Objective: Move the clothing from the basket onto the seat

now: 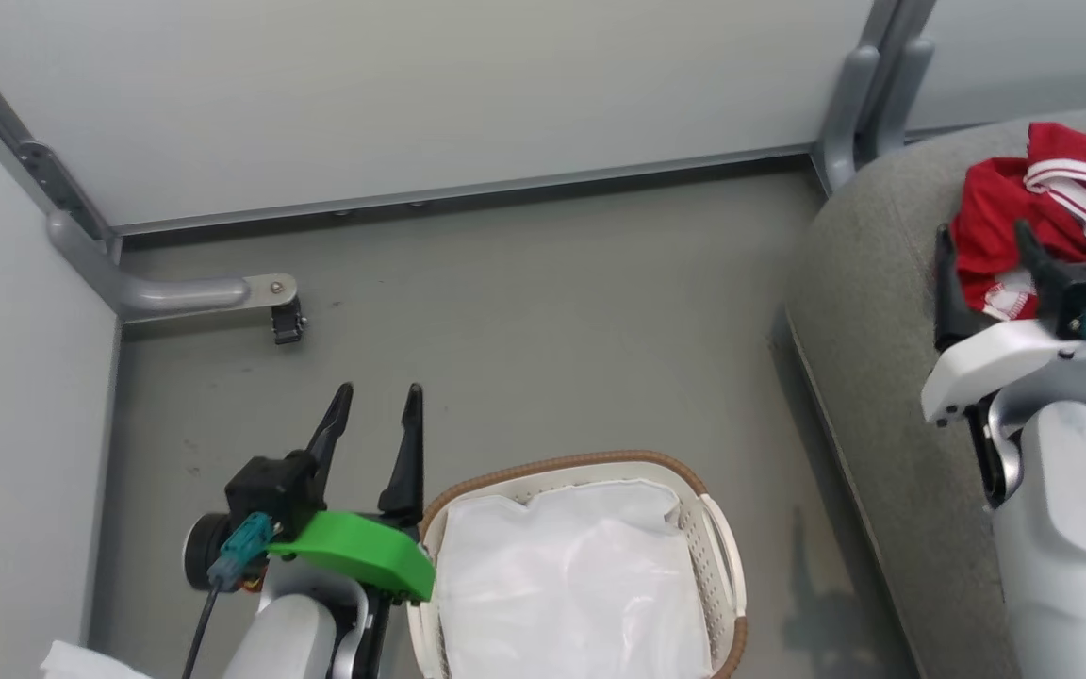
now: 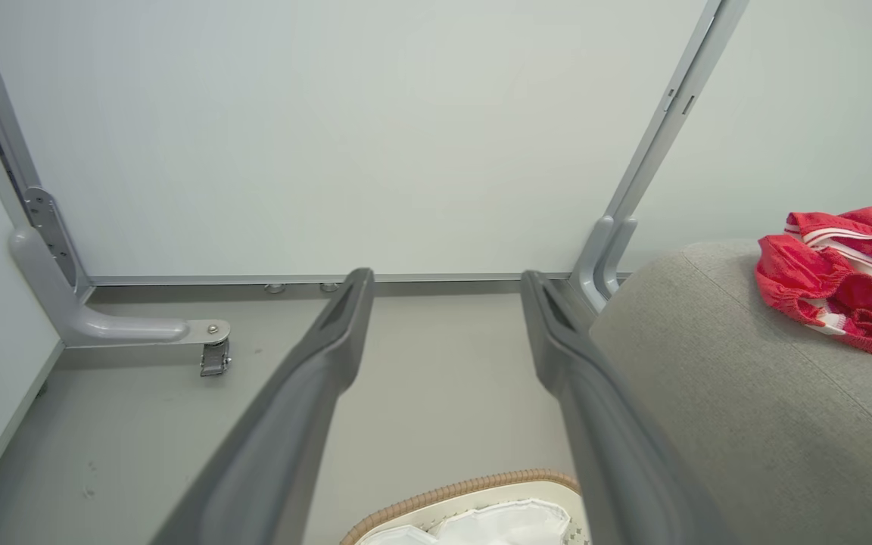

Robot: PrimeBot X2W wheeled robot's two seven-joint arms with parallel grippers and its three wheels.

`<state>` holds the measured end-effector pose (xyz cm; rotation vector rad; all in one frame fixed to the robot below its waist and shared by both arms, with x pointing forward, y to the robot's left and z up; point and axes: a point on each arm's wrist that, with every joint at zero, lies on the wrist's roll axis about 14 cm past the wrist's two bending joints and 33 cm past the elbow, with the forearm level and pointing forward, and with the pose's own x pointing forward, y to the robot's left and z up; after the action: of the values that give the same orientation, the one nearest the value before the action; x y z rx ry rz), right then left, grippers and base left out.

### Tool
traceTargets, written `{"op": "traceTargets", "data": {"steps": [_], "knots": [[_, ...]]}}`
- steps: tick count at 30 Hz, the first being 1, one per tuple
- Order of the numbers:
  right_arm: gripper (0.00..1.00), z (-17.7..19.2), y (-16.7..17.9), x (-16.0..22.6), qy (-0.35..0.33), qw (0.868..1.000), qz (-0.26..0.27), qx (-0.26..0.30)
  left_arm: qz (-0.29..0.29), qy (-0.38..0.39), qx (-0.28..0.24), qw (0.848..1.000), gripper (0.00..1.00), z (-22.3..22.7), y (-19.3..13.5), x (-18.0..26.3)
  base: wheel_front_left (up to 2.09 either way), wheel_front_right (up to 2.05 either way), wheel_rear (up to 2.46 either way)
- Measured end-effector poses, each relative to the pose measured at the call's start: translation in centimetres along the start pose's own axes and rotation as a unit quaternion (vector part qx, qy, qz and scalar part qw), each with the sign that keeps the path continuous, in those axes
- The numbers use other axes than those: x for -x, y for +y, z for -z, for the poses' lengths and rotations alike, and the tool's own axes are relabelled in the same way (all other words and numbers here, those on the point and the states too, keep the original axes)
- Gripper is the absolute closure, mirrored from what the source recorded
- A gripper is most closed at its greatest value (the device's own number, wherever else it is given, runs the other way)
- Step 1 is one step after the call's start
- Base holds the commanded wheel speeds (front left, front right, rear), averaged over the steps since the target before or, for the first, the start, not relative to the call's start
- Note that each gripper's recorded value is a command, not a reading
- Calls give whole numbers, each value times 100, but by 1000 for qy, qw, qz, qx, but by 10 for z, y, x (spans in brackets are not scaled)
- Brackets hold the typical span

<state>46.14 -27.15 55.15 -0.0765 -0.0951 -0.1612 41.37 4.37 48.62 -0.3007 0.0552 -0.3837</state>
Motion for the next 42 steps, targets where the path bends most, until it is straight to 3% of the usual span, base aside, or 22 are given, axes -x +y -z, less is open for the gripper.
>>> {"op": "traceTargets", "data": {"steps": [7, 13, 24, 42], "knots": [[0, 11, 61, 28, 6, 997, -73, -38, -113, -33, 2, 993, 0, -18, 60, 49, 0, 0, 0], [0, 6, 109, 55, -2, 985, -137, -101, -165, -46, 8, 985, 0, -21, 83, 87, 0, 0, 0], [0, 26, 102, 91, 20, 983, -129, -125, -181, -43, 16, 982, 0, -15, 81, 107, 0, 0, 0], [0, 33, 104, 95, 30, 983, -135, -118, -187, -25, 17, 982, 0, -4, 84, 109, 0, 0, 0]]}}
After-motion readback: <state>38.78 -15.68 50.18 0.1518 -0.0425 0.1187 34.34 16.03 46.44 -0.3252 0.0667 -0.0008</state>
